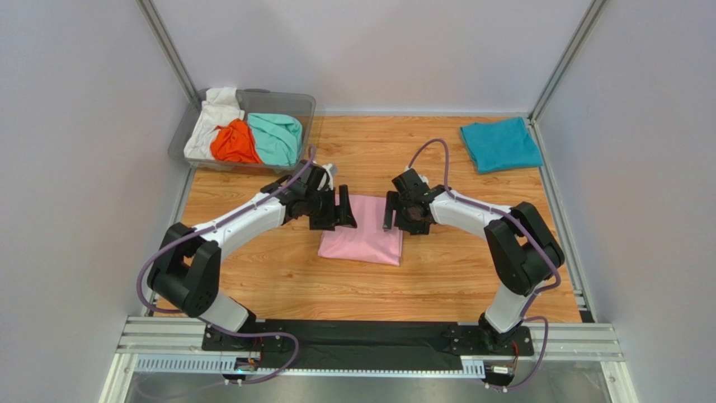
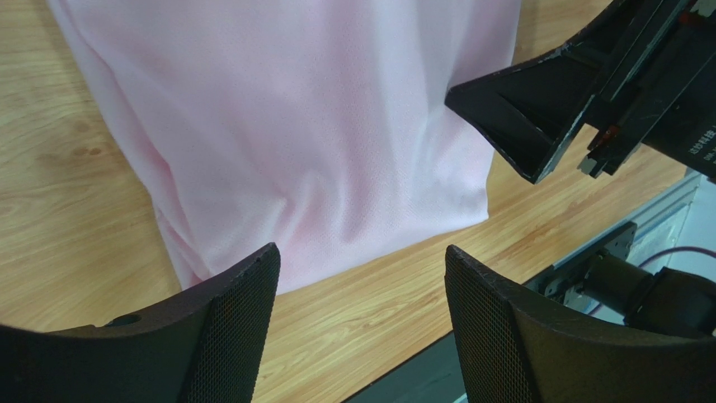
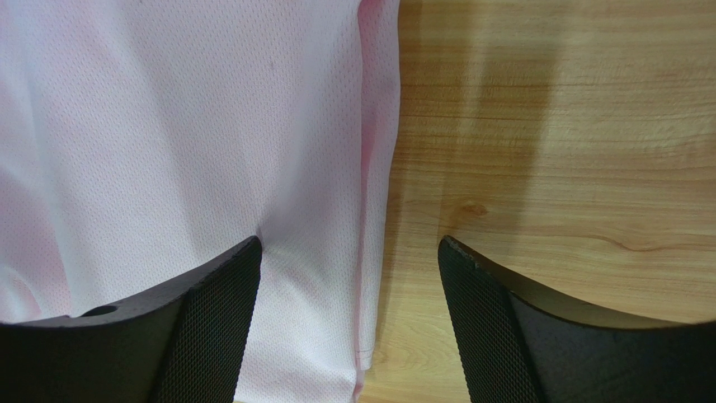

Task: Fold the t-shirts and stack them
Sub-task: Fold the tshirt, then neatly place the folded tshirt to the corner

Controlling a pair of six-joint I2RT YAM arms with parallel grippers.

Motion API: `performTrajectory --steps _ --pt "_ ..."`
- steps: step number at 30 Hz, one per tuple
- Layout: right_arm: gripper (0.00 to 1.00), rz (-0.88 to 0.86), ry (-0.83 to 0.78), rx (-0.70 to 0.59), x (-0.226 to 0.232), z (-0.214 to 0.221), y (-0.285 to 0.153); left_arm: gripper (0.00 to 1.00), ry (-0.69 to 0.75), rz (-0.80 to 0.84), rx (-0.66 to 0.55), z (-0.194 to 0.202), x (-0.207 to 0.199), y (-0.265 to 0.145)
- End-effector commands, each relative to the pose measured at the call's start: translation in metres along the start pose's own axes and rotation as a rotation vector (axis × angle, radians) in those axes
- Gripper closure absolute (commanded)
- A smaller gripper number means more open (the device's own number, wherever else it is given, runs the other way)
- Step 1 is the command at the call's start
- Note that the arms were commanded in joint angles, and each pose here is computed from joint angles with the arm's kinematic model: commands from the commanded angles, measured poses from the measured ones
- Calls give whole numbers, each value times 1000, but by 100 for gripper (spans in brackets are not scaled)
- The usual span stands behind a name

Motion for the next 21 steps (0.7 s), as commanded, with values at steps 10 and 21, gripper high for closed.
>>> performTrajectory --steps 10,21 --pt "22 37 0 57 -4 11 12 21 11 -167 44 -11 40 35" --pt "27 -54 2 86 11 14 12 23 -55 -131 128 11 47 57"
Point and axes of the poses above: each gripper's point midway between its finger pads, its own y axis out along the fingers, its own x axis along the line the jaws close on, z = x × y, the point moved 5 cm from there along -y, back along the fingers, and after that the axes turned 8 degrees about y, right-handed, at the moved point
